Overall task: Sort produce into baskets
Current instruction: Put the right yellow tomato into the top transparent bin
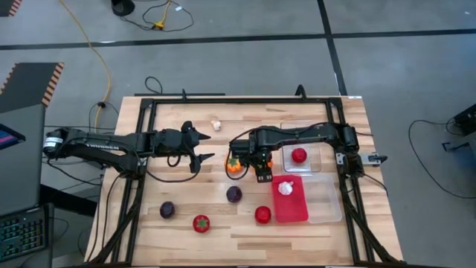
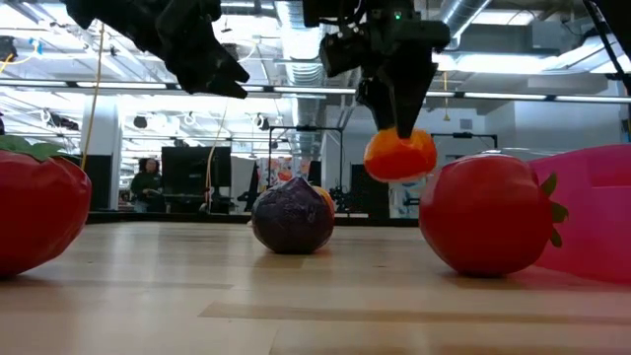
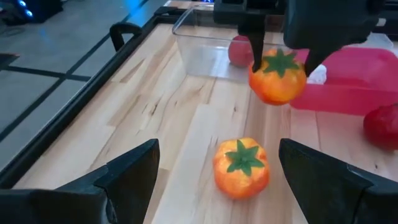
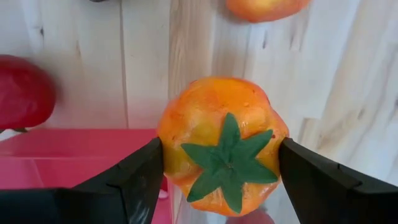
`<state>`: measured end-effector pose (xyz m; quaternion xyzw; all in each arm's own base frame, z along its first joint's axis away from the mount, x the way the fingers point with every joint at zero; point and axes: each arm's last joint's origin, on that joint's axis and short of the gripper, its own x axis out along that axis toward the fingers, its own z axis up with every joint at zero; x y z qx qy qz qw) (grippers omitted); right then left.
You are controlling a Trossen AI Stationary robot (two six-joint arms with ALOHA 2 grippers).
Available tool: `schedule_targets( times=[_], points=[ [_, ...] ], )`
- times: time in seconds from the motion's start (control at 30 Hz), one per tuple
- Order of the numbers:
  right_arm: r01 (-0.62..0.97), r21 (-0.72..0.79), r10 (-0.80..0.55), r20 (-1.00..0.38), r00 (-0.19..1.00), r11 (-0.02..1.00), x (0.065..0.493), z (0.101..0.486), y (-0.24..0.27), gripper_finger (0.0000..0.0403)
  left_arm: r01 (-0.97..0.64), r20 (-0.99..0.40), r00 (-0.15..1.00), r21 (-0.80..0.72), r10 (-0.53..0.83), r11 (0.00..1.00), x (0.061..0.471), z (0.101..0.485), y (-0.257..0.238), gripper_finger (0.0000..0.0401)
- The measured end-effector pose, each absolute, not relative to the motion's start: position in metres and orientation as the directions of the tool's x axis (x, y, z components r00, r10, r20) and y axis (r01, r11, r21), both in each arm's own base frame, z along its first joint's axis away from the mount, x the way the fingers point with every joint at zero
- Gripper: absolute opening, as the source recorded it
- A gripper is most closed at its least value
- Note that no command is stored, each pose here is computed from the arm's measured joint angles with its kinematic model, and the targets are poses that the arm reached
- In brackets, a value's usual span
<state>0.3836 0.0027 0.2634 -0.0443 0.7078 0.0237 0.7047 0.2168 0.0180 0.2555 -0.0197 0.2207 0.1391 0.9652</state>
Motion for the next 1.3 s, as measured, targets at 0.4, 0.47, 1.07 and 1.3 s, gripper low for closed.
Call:
schedule_targets(
  times=[0.4, 0.47, 1.07, 1.3],
  points=[
    [-0.043, -0.074, -0.077, -0.993, -0.092, 0.996, 0.366, 0.287, -0.008, 0.0313, -0.286, -0.431, 0.863, 0.014, 0.264, 0.958, 0.217, 0.255, 0.018, 0.0318],
    [-0.032, -0.078, -0.080, -0.994, -0.068, 0.996, 0.361, 0.295, -0.009, 0.0313, -0.287, -0.431, 0.863, 0.014, 0.265, 0.958, 0.217, 0.255, 0.018, 0.0318],
    [0.337, -0.155, -0.179, -0.983, 0.044, 0.929, 0.257, 0.322, -0.044, 0.0315, -0.283, -0.428, 0.863, 0.027, 0.267, 0.959, 0.217, 0.255, 0.018, 0.0318],
    [0.420, -0.227, -0.251, -0.968, 0.002, 0.879, 0.224, 0.311, -0.063, 0.0327, -0.282, -0.428, 0.864, 0.028, 0.267, 0.959, 0.217, 0.255, 0.018, 0.0318]
  ],
)
